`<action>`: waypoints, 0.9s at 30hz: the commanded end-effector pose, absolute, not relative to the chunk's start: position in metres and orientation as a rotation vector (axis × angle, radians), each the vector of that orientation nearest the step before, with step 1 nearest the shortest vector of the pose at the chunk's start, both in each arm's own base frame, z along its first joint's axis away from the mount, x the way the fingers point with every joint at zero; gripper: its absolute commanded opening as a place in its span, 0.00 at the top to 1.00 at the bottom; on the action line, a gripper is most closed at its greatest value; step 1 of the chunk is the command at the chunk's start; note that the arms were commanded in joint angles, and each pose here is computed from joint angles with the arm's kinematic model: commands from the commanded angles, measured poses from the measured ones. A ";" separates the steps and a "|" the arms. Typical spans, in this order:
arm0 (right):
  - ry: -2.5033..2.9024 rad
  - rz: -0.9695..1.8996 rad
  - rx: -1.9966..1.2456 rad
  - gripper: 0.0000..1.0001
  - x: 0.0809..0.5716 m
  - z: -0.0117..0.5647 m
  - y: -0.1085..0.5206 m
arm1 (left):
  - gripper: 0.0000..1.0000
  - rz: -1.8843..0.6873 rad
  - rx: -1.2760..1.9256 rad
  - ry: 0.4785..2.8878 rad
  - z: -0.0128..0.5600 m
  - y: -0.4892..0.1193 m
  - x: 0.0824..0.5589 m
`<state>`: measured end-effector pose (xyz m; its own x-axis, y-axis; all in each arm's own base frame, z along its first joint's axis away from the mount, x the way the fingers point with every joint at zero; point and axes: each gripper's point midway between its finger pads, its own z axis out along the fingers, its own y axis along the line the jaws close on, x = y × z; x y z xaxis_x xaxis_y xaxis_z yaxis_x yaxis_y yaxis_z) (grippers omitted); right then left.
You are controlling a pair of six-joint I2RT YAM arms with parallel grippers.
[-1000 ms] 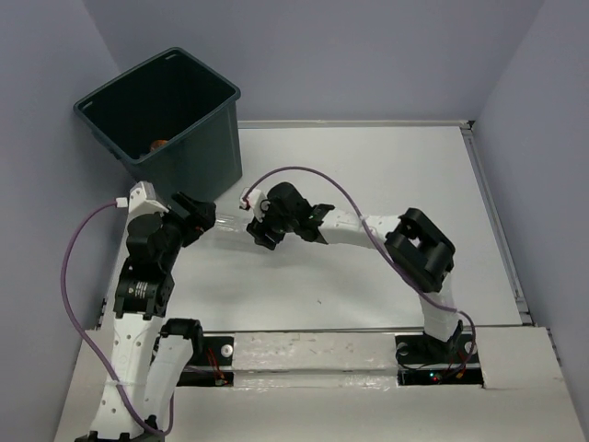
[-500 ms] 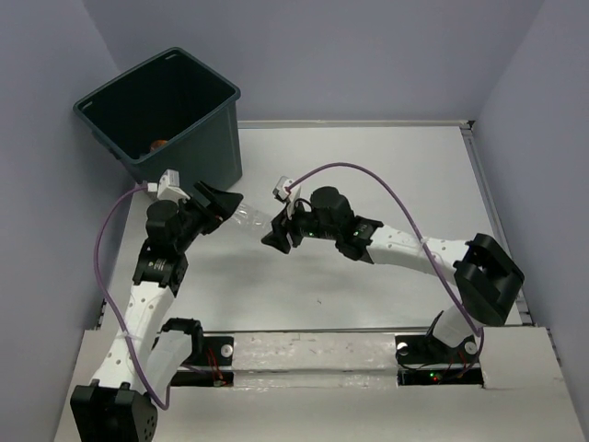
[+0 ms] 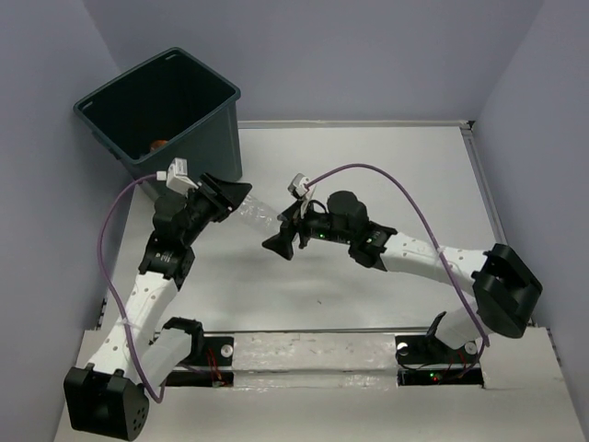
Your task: Put the plastic bottles in the bin
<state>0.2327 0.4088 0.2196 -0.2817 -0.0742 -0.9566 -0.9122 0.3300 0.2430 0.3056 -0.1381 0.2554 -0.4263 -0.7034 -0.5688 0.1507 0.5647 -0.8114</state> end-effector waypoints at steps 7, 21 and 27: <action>1.449 1.105 -0.784 0.00 0.198 0.285 0.354 | 0.63 -0.928 -0.327 1.251 0.506 -0.108 0.313; 1.448 1.034 -0.753 0.00 0.191 0.278 0.325 | 0.51 0.009 -0.817 0.964 0.590 0.086 0.377; 1.467 0.989 -0.710 0.00 0.199 0.276 0.319 | 0.01 -0.032 -0.705 1.135 0.548 0.065 0.420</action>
<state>0.1952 0.3259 0.2680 -0.1809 0.0887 -0.9795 -0.8839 0.4220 0.2015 0.4049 0.0735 0.5820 0.5441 -0.3753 -0.7504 -0.2941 0.7523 -0.5895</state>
